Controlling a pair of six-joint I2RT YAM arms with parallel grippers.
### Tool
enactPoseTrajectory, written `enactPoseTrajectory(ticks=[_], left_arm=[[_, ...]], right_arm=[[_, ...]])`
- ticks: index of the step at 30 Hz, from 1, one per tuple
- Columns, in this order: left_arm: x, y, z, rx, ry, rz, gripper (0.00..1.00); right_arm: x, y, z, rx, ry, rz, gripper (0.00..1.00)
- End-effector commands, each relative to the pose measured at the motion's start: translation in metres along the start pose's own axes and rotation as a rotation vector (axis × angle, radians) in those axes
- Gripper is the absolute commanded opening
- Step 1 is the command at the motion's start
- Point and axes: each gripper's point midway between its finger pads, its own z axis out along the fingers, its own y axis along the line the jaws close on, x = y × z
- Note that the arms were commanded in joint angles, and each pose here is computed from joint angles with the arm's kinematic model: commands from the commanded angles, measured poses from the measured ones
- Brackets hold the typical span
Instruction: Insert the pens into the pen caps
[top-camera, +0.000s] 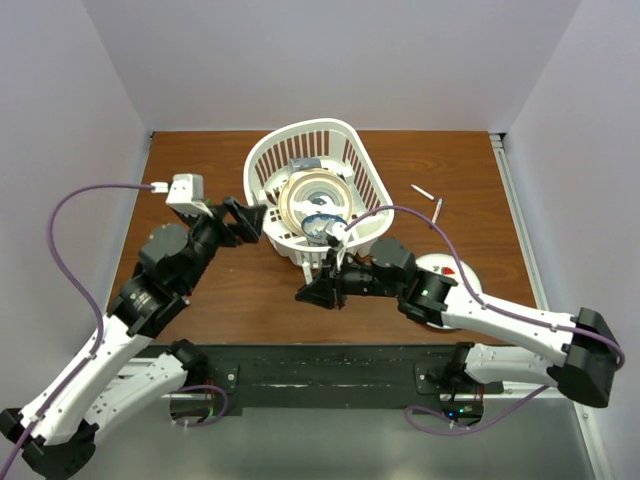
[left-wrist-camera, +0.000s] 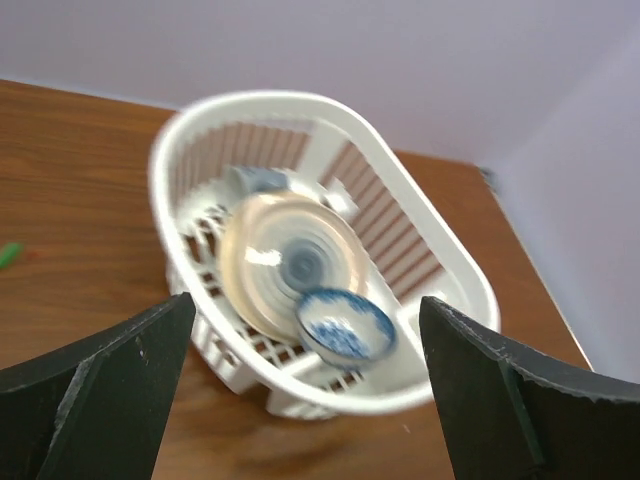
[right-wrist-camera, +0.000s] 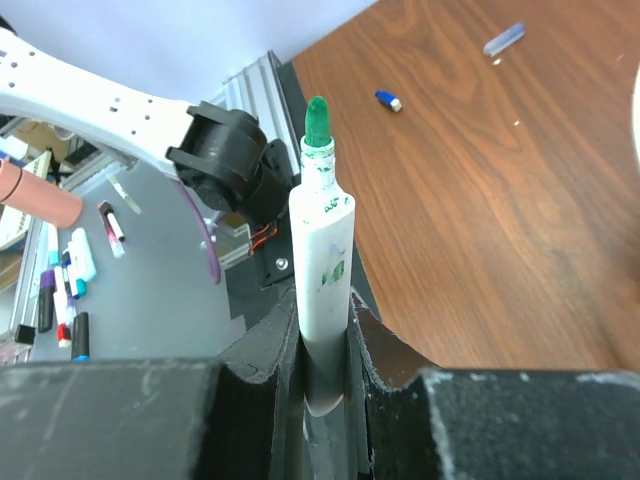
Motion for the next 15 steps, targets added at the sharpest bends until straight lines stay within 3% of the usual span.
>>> enactPoseTrajectory(ticks=[1,5,6,8,12,15], left_arm=[[-0.060,0.058,0.004,-0.404,-0.217,0.024,1.00],[-0.067,0.080,0.021,-0.524,-0.239,0.003,1.00],[-0.070,0.101,0.024,-0.581,-0.240,-0.010,1.00],[-0.056,0.119,0.042,-0.589,-0.161,-0.065,1.00],[-0.043,0.185,0.061,-0.689,-0.138,-0.142,0.98],[-0.005,0.233,0.082,-0.790,-0.046,-0.214,0.93]], right_arm=[[-0.035,0.012,-0.028,0.019,-0.124,-0.079,0.00],[-0.045,0.022,-0.051,0.022,-0.165,-0.115,0.00],[-0.047,0.024,-0.055,0.019,-0.175,-0.121,0.00],[-0.049,0.026,-0.066,0.028,-0.192,-0.138,0.00],[-0.048,0.025,-0.080,0.053,-0.211,-0.161,0.00],[-0.045,0.023,-0.087,0.064,-0.228,-0.166,0.00]])
